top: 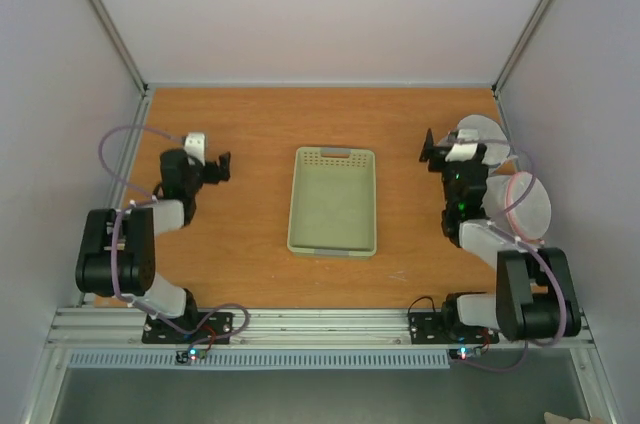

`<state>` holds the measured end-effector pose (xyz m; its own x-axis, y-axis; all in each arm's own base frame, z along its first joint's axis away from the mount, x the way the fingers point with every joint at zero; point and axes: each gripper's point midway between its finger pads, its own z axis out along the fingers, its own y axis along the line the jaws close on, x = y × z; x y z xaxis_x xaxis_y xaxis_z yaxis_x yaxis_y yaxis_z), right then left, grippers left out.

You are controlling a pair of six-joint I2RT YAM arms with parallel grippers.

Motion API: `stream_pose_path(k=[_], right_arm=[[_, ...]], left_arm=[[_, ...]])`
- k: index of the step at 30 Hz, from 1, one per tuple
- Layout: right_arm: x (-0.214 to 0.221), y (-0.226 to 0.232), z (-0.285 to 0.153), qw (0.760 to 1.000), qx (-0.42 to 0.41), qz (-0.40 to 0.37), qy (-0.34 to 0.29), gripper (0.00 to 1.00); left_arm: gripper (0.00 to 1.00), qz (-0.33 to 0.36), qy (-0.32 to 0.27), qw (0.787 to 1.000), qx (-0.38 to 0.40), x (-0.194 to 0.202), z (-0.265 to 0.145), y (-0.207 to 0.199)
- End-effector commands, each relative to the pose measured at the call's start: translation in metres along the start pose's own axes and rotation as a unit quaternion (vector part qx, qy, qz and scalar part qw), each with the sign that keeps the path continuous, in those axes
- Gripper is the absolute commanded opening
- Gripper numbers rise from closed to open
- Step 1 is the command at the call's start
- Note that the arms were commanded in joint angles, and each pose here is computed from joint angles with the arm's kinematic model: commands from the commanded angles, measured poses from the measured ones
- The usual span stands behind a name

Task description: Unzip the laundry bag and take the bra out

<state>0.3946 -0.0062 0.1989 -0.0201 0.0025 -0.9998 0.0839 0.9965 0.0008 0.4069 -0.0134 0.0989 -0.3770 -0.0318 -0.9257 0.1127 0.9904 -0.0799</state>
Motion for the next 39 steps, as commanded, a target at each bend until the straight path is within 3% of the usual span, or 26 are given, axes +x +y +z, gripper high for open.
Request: stream_pose_path(k=[1, 3, 5, 8, 10, 15, 22, 25, 28, 31, 34, 38, 39], right_arm=[[-0.064, -0.002, 0.013, 1.0, 0.007, -0.007, 0.013, 0.99], [-0.082, -0.002, 0.027, 0.998, 0.012, -0.026, 0.052, 0.98], [-0.079, -0.008, 0.047, 0.989, 0.033, -0.054, 0.132, 0.98], [-0.048, -0.044, 0.066, 0.948, 0.127, -0.079, 0.282, 0.98], [-0.043, -0.077, 0.067, 0.923, 0.182, -0.088, 0.328, 0.99], [-0.018, -0.083, 0.076, 0.902, 0.183, -0.112, 0.375, 0.99], [0.019, -0.065, 0.092, 0.881, 0.162, -0.148, 0.419, 0.98], [0.039, -0.063, 0.092, 0.861, 0.181, -0.18, 0.44, 0.98], [0.056, -0.083, 0.089, 0.827, 0.235, -0.223, 0.46, 0.97], [0.058, -0.096, 0.085, 0.805, 0.271, -0.249, 0.465, 0.81], [0.056, -0.097, 0.084, 0.803, 0.278, -0.253, 0.463, 0.6], [0.041, -0.092, 0.086, 0.809, 0.278, -0.26, 0.449, 0.08], [0.034, -0.087, 0.086, 0.813, 0.275, -0.264, 0.44, 0.02]], left_arm=[[0.99, -0.027, 0.078, 0.997, 0.011, -0.055, 0.012, 0.012], [0.99, -0.029, 0.129, 0.991, 0.022, -0.072, 0.01, 0.013], [0.99, -0.02, 0.162, 0.986, 0.031, -0.094, 0.003, 0.011], [0.99, -0.001, 0.208, 0.977, 0.05, -0.124, -0.016, 0.003], [0.99, 0.001, 0.234, 0.97, 0.067, -0.143, -0.032, -0.004], [0.99, 0.013, 0.228, 0.965, 0.129, -0.178, -0.068, -0.032], [0.99, 0.007, 0.167, 0.972, 0.166, -0.182, -0.083, -0.05], [0.99, 0.002, 0.17, 0.971, 0.166, -0.179, -0.082, -0.05], [0.99, -0.003, 0.181, 0.97, 0.162, -0.176, -0.079, -0.048], [0.99, -0.007, 0.184, 0.969, 0.165, -0.175, -0.078, -0.049], [0.99, -0.01, 0.182, 0.967, 0.178, -0.174, -0.078, -0.053], [0.99, -0.024, 0.182, 0.964, 0.191, -0.175, -0.077, -0.058], [0.99, -0.027, 0.182, 0.964, 0.194, -0.175, -0.077, -0.059]])
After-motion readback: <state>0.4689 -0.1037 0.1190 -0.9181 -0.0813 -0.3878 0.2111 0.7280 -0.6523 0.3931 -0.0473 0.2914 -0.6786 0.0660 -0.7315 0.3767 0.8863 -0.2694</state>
